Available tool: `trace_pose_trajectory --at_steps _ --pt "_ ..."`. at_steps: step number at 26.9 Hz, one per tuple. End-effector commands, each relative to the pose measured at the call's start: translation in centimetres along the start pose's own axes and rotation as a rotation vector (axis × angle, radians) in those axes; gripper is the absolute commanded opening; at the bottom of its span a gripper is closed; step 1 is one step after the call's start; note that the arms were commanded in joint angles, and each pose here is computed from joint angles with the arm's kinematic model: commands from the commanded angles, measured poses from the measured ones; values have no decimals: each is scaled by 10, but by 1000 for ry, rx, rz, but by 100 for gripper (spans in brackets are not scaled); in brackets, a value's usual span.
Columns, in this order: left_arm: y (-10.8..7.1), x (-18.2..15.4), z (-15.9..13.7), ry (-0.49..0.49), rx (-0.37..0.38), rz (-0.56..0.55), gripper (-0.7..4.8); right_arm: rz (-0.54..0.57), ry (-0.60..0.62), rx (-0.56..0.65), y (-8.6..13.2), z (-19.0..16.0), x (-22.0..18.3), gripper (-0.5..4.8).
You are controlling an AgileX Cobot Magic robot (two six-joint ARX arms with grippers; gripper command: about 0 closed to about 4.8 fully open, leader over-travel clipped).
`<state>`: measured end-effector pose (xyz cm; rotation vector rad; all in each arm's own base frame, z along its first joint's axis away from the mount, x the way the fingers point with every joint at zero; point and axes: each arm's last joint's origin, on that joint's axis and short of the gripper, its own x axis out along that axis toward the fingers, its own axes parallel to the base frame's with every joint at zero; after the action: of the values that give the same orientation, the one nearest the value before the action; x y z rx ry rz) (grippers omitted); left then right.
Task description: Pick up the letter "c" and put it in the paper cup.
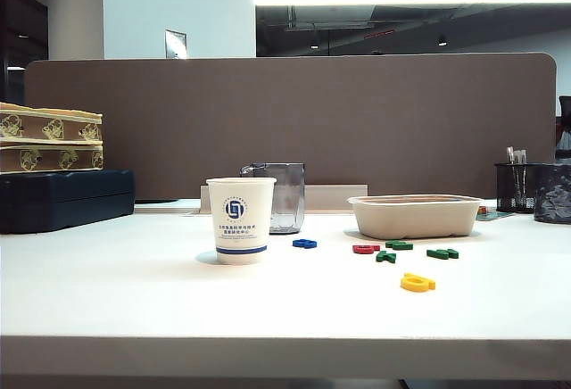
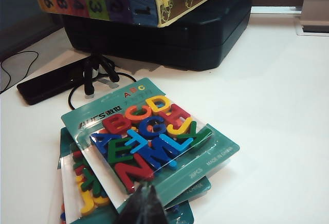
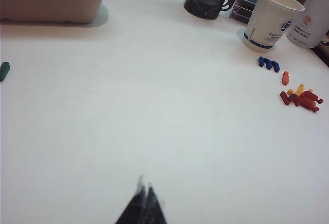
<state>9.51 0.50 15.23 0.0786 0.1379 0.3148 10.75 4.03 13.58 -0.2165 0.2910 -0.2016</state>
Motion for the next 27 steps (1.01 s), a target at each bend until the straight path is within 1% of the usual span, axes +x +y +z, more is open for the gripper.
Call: trace_pose_trajectory --at_steps 1,13,17,21,24,27 --pt "0 0 0 10 -2 3 -5 0 -6 9 0 -1 0 0" --pt "0 0 0 10 -2 3 -5 0 -7 10 0 0 0 0" --pt "0 0 0 10 -2 3 -5 0 -27 28 -1 2 -1 0" --pt "0 0 0 10 -2 3 -5 -1 -75 72 -4 6 -5 0" --pt "0 0 0 10 -2 2 -5 -18 -170 164 -12 15 -11 0" --pt "0 0 0 10 -2 3 -5 -42 -218 213 -18 18 -14 0"
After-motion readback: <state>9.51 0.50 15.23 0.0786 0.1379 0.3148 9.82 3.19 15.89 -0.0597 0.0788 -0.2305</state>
